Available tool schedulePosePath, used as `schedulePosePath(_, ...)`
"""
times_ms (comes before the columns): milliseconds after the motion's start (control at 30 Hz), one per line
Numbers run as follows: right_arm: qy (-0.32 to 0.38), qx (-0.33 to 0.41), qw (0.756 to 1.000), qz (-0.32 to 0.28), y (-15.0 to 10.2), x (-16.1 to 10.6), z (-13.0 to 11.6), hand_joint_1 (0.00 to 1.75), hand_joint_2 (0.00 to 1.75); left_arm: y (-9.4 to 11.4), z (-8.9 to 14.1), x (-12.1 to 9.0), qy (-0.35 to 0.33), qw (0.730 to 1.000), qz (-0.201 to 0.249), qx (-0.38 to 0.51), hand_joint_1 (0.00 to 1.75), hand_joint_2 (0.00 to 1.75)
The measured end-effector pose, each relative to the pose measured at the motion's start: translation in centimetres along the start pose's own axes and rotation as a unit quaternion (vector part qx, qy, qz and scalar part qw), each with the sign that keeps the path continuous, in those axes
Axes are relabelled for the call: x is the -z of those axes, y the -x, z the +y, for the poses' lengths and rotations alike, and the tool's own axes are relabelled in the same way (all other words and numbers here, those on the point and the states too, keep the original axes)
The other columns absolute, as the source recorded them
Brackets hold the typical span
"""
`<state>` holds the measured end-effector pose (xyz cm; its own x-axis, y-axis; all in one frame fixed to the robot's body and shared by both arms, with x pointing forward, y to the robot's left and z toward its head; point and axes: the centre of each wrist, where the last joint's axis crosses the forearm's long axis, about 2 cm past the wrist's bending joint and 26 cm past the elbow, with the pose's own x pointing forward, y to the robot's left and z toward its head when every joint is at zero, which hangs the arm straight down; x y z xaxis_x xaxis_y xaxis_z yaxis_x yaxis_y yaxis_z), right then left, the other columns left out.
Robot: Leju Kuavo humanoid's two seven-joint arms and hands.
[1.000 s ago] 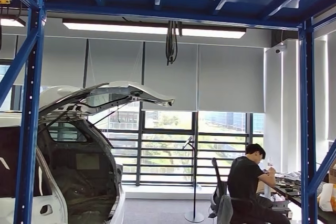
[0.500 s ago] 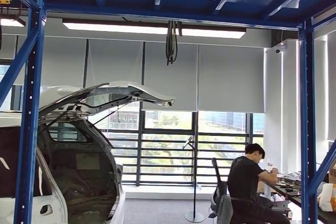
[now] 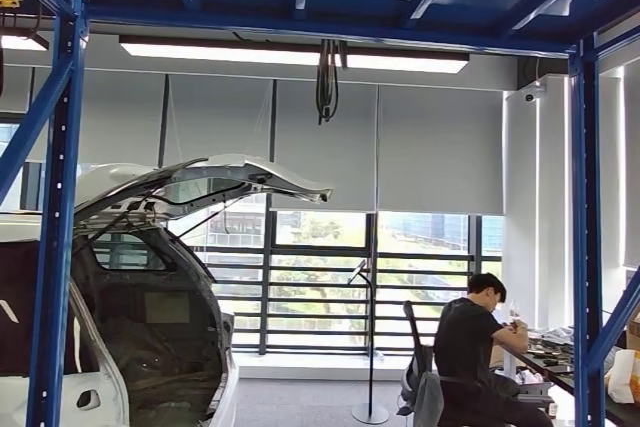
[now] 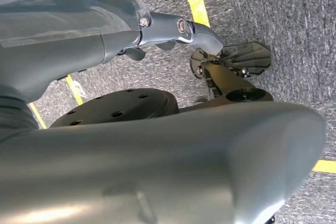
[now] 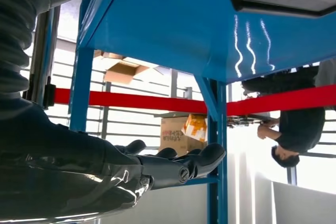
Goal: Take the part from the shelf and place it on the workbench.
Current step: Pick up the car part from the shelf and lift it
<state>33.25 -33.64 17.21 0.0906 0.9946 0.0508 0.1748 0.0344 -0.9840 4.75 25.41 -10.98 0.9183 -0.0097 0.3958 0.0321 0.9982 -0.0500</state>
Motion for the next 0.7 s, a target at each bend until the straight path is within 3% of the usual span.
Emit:
schedulePosePath(400, -0.050, 0.009, 0.998, 0.047, 2.3, 2.8, 1.6, 0.00, 1.75, -0.2, 0.0, 0.1, 0.002, 1.000, 0.001, 0.009, 0.00, 0.00)
schedulePosePath(700, -0.066, 0.014, 0.996, 0.050, 2.2, 3.4, 2.2, 0.00, 1.75, -0.3, 0.0, 0.1, 0.002, 1.000, 0.002, 0.009, 0.00, 0.00)
